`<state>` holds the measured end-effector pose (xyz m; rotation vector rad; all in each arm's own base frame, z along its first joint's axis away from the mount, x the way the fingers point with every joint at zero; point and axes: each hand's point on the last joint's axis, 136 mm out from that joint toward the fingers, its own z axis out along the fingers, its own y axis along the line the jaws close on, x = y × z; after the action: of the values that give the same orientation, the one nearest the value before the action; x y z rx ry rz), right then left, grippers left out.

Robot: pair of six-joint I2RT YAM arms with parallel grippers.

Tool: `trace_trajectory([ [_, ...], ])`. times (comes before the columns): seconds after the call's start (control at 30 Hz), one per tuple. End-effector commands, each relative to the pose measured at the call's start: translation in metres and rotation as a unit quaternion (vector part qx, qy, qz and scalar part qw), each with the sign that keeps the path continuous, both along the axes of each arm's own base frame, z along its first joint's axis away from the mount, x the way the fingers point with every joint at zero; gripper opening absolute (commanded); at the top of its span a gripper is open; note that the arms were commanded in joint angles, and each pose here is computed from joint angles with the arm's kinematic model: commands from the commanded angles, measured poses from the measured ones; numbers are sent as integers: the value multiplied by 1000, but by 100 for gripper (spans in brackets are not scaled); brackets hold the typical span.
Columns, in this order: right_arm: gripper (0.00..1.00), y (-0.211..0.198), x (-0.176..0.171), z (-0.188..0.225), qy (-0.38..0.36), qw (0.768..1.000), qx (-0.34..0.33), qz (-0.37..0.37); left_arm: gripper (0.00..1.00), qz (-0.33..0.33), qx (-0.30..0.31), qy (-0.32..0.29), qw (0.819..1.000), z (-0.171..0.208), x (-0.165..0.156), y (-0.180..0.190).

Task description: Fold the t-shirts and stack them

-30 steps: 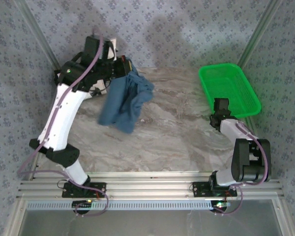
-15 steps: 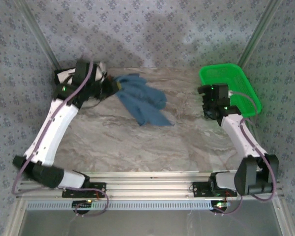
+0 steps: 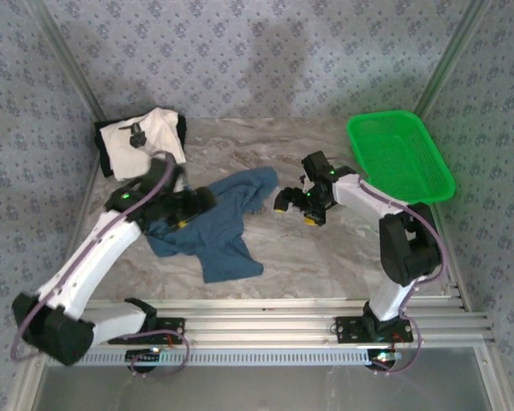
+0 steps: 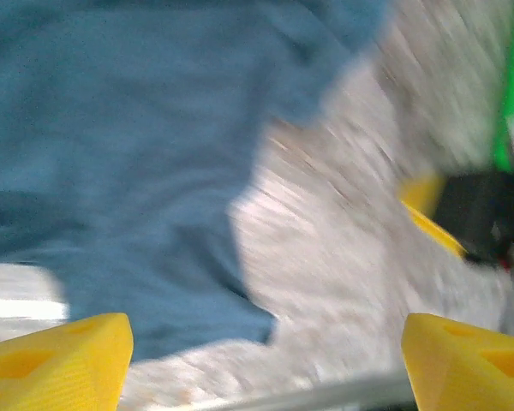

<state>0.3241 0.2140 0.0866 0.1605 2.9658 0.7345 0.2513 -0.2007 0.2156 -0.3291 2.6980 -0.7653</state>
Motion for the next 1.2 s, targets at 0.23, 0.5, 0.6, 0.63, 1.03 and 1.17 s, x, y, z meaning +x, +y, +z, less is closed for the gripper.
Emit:
trace_trajectory([
  [0.23, 95, 32, 49, -8, -1, 997, 14, 82, 71, -55, 131, 162, 976, -92, -97, 4],
  [0.5, 95, 43, 62, -13, 6, 996, 27, 82, 70, 75, 56, 185, 978, -129, -113, 41],
  [0.6, 95, 39, 73, -9, 1, 997, 29, 75, 68, 73, 66, 205, 974, -152, -112, 38],
  [0.63, 95, 37, 79, -8, -3, 997, 29, 72, 67, 75, 66, 208, 973, -159, -110, 37],
  [1.03, 93, 48, 138, -29, -19, 999, -5, 47, 49, 80, 43, 185, 978, -186, -69, 10],
  [1.17, 92, 67, 131, -45, -7, 999, -5, 52, 36, 62, 56, 192, 978, -193, -69, 6],
])
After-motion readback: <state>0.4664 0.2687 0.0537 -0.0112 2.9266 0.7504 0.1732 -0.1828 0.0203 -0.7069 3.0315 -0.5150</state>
